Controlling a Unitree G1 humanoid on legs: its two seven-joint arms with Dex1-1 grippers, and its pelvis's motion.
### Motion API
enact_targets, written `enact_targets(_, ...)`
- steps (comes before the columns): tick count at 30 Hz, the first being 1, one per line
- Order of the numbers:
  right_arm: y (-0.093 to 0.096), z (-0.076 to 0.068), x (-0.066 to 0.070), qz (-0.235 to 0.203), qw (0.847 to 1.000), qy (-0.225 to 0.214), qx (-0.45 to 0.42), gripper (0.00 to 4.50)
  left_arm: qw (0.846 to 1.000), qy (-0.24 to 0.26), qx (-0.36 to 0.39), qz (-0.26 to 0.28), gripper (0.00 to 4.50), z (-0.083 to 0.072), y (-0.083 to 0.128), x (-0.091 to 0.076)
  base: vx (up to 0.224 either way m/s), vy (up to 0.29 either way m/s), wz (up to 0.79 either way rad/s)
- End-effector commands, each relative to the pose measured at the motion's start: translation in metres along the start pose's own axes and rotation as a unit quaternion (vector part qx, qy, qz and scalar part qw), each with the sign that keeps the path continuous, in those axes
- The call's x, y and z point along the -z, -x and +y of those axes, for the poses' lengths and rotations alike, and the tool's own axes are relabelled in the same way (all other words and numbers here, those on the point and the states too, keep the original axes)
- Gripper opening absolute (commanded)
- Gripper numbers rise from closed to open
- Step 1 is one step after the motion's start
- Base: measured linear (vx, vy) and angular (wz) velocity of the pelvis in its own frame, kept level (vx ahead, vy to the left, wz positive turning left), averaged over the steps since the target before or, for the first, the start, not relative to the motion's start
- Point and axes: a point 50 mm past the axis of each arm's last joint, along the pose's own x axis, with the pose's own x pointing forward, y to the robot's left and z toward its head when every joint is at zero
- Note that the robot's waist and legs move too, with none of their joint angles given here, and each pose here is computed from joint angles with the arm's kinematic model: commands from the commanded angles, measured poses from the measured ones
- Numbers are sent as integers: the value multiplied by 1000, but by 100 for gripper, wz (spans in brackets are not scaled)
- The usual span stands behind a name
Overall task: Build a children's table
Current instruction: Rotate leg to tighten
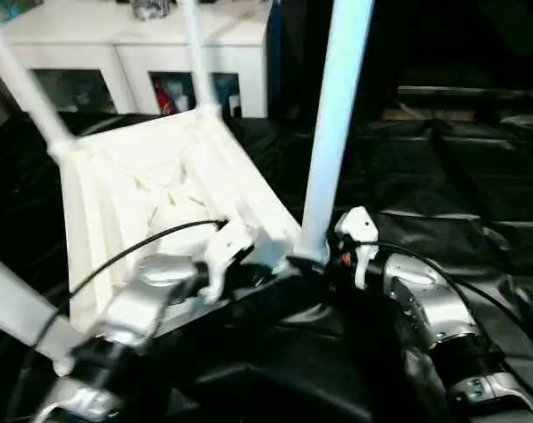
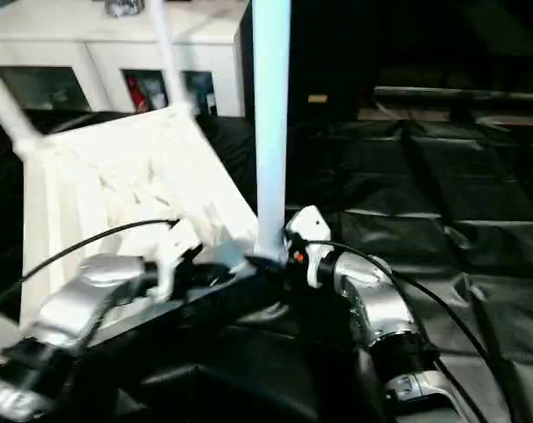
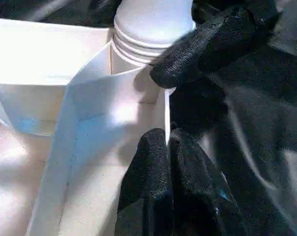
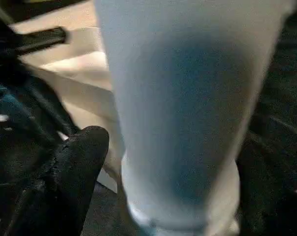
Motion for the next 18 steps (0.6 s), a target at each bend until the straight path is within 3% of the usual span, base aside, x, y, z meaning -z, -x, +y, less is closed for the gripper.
enact_targets(1,2,10,-1,10,997,4,-70,393,998,-7,50,-25,0,-7,3,-6,0,0,0)
enact_targets(5,11,17,6,49,990,15,-134,393,996,-6,90,-4,0,-8,15,1,0,0,0)
enact_targets(10,8,20,6,51,988,22,-145,393,995,-7,100,5,0,-7,20,3,0,0,0)
enact_targets(18,1,25,5,40,987,5,-156,323,995,-10,97,3,0,-7,21,3,0,0,0)
